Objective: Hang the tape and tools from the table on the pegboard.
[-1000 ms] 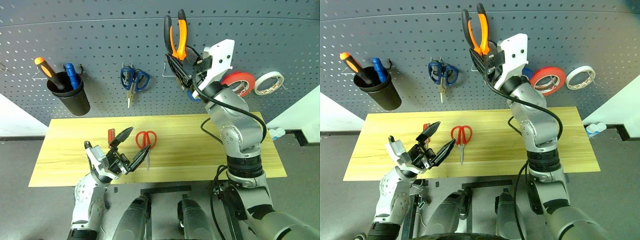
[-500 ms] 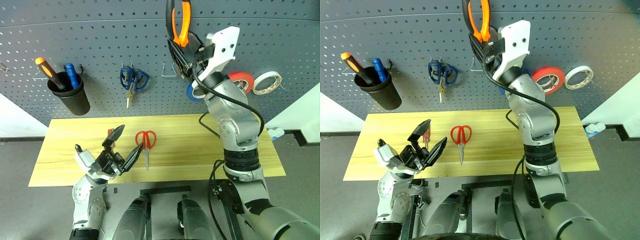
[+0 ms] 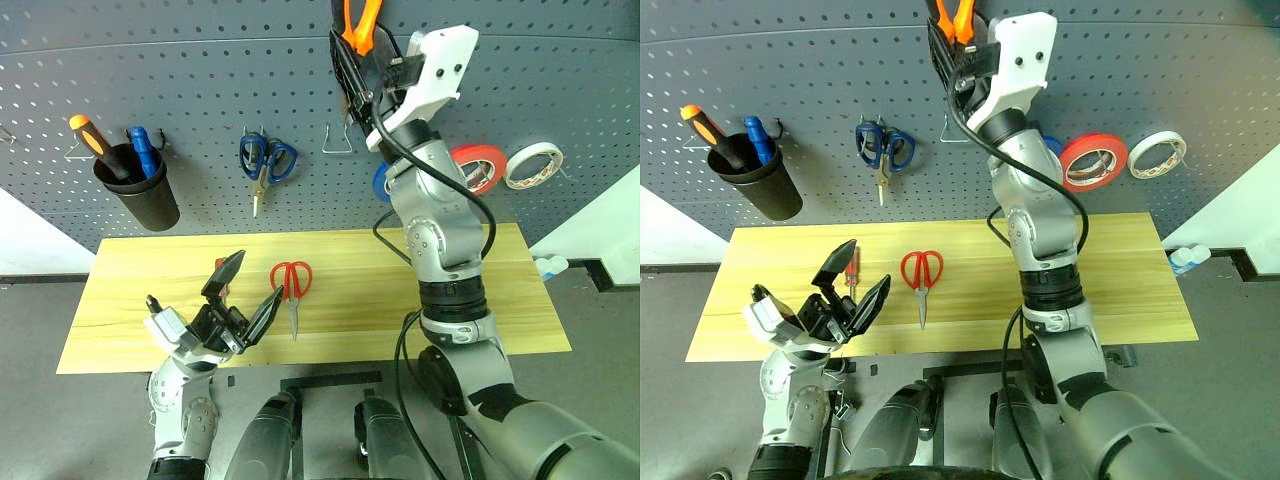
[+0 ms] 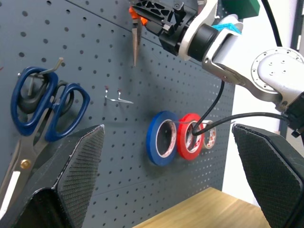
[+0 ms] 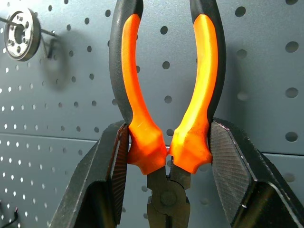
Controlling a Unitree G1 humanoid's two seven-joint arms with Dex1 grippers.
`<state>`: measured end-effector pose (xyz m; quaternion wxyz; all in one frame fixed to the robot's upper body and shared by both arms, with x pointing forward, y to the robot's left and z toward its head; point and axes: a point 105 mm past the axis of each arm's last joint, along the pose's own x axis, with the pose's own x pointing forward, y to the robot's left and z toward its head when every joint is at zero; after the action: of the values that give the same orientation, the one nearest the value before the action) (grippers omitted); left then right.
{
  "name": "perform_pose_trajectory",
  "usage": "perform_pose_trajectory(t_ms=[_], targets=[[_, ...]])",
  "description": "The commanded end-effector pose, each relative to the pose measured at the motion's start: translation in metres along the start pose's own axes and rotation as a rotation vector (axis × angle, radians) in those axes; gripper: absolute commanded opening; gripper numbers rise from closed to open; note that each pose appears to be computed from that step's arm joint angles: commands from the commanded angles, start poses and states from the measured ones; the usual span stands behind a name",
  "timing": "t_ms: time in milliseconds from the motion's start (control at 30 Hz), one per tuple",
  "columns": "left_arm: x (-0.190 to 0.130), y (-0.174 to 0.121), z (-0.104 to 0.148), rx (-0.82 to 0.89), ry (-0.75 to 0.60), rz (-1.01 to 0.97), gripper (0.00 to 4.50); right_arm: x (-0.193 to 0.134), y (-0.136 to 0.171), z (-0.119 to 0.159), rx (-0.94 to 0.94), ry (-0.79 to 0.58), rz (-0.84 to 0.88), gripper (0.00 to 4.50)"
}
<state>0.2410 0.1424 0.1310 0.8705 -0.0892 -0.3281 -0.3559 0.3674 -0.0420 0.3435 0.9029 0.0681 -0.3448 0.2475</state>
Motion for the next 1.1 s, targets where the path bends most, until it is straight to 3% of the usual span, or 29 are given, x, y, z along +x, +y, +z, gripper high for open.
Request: perform_pose_trajectory(t_ms=[33,300,400,1100], targets=[[-0.007,0.008,0.022,0.039,-0.002,0.007,4.5,0.007,0.006,0.014,-0.011,-0.086,-0.001,2.14],[-0.015,0.035,0.098,0.047,0.102,0.006,4.5,0.003,-0.008,0.004,-0.047,-0.057,-0.023,2.14],[-0.015,0.041,0.114,0.05,0.143,-0.01,4.5,0.001,-0.014,0.002,-0.053,-0.045,-0.029,2.14],[-0.028,0.04,0.093,-0.008,0.182,0.019,4.5,0.011,-0.022,-0.012,-0.028,-0.06,-0.161,2.14]])
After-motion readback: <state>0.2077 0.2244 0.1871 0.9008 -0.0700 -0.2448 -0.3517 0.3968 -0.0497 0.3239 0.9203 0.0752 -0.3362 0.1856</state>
